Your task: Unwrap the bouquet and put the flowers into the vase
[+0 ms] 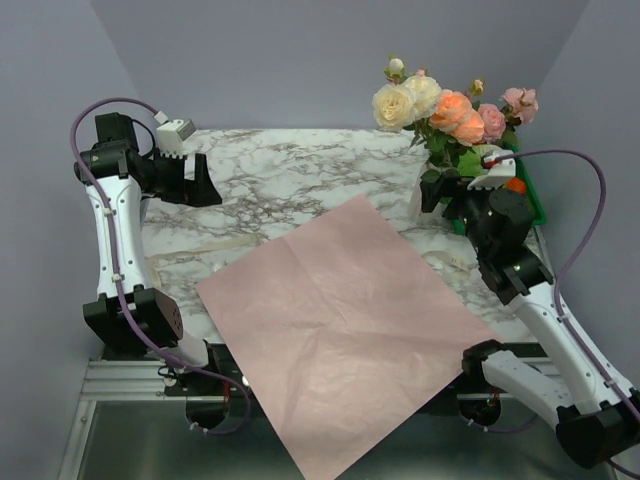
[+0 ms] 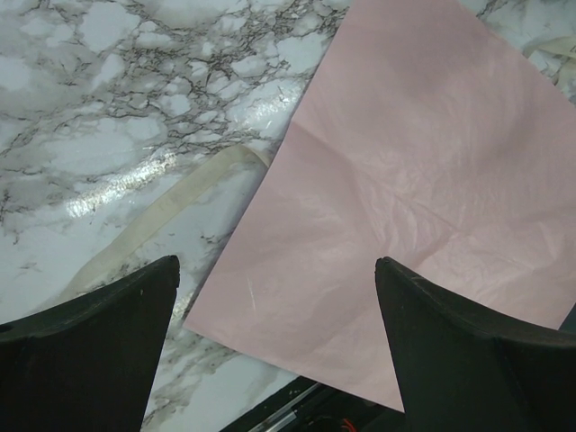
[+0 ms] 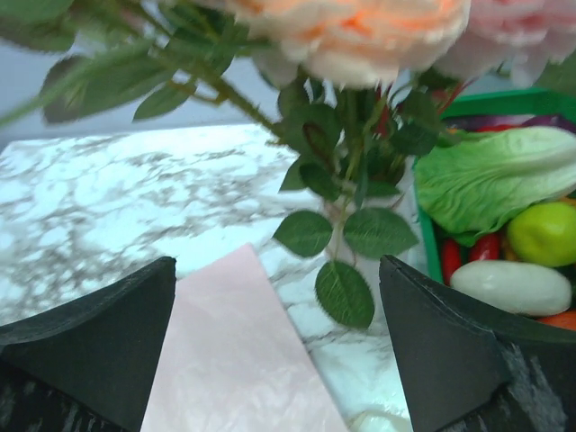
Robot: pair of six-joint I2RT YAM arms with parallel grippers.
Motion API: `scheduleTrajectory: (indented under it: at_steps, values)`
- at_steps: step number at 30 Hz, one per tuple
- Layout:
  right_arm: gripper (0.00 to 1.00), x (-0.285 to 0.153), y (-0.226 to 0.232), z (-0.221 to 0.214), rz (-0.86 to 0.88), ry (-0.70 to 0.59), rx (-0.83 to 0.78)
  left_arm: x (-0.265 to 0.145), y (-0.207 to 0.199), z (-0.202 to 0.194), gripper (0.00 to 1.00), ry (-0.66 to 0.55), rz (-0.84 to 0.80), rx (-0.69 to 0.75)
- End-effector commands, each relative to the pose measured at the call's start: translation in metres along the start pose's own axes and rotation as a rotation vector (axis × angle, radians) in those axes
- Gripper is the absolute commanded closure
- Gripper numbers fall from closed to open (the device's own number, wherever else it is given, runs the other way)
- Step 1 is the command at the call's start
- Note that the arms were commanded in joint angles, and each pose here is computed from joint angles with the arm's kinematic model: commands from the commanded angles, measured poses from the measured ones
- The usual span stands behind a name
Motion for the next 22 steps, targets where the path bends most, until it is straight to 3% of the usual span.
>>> scheduleTrajectory:
  at_steps: [1, 6, 22]
  values:
    - [0.00, -0.029, 0.019, -0.030, 0.178, 0.132, 0.069, 0.003, -0.004, -0.013, 0.01, 0.024, -0.005, 0.012]
    - [0.00, -0.051, 0.032, -0.042, 0.267, 0.198, 0.050, 0.007, -0.006, -0.020, 0.01, 0.025, 0.011, 0.028]
    - [0.00, -0.059, 0.058, -0.021, 0.385, 0.107, -0.009, 0.013, -0.013, -0.033, 0.01, 0.024, 0.033, 0.047]
Point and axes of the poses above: each gripper's point midway between its finger pads, its own x axis out along the fingers, its own y axis along the line the jaws close on, z = x × y, the point moved 8 cm from there along -x, back along the fingers, and after that the axes turned 14 degrees about -x, right-handed, at the moved point
